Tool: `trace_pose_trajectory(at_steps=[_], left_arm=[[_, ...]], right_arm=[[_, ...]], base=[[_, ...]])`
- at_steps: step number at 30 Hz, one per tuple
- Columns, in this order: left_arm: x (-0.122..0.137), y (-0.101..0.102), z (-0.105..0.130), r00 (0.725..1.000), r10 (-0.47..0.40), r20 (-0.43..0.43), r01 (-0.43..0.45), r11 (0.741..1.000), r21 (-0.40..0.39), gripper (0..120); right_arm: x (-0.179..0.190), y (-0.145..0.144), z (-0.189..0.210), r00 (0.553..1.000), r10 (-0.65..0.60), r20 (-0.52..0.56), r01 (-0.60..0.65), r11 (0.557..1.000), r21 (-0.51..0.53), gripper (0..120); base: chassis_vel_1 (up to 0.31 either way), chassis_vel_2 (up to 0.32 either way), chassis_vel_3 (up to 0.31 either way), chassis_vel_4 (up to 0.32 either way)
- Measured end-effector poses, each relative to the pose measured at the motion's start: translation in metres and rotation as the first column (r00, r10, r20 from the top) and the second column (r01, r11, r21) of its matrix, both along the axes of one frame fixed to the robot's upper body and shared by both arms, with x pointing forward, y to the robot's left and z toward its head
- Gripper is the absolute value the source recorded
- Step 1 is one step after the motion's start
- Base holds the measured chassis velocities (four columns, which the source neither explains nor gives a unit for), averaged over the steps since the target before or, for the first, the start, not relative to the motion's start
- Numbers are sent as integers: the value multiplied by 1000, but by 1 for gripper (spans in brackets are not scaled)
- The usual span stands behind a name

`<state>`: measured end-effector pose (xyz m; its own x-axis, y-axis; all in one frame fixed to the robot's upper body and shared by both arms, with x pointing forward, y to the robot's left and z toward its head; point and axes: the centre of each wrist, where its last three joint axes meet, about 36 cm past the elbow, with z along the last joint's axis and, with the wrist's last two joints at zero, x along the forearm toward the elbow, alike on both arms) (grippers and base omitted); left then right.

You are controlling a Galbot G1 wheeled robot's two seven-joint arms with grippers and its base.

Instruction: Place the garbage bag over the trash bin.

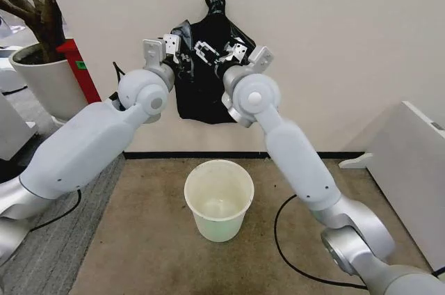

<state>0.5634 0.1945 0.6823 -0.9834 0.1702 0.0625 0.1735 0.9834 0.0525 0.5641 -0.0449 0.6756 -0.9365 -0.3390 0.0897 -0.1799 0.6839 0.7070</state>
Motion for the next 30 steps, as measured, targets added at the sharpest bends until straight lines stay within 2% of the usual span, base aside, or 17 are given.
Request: trace_pose_trajectory(at_steps=[4,8,13,17,24,30], left_arm=[[-2,3,2,1000,-5,6,5,1000,-3,0],[-3,4,2,1000,-6,9,6,1000,-5,0],[-4,7,2,1000,-3,9,3,1000,-8,0],[-5,10,3,1000,-1,11,1,1000,-8,0],[-7,16,6,1000,2,19,-2,1000,-4,0],[-10,18,8,1000,-1,25,2,1000,-6,0]], right_arm=[[8,2,-3,1000,-26,2,26,999,-19,83],[10,4,-1,999,-36,11,36,999,-24,75],[-7,8,7,996,-36,78,41,997,-67,70],[-18,10,9,995,-17,100,26,996,-87,71],[-11,23,13,995,-31,93,40,994,-97,82],[-6,32,8,996,-45,77,54,991,-121,83]], base=[[0,0,0,0],[0,0,0,0],[0,0,0,0],[0,0,0,0],[0,0,0,0],[0,0,0,0]])
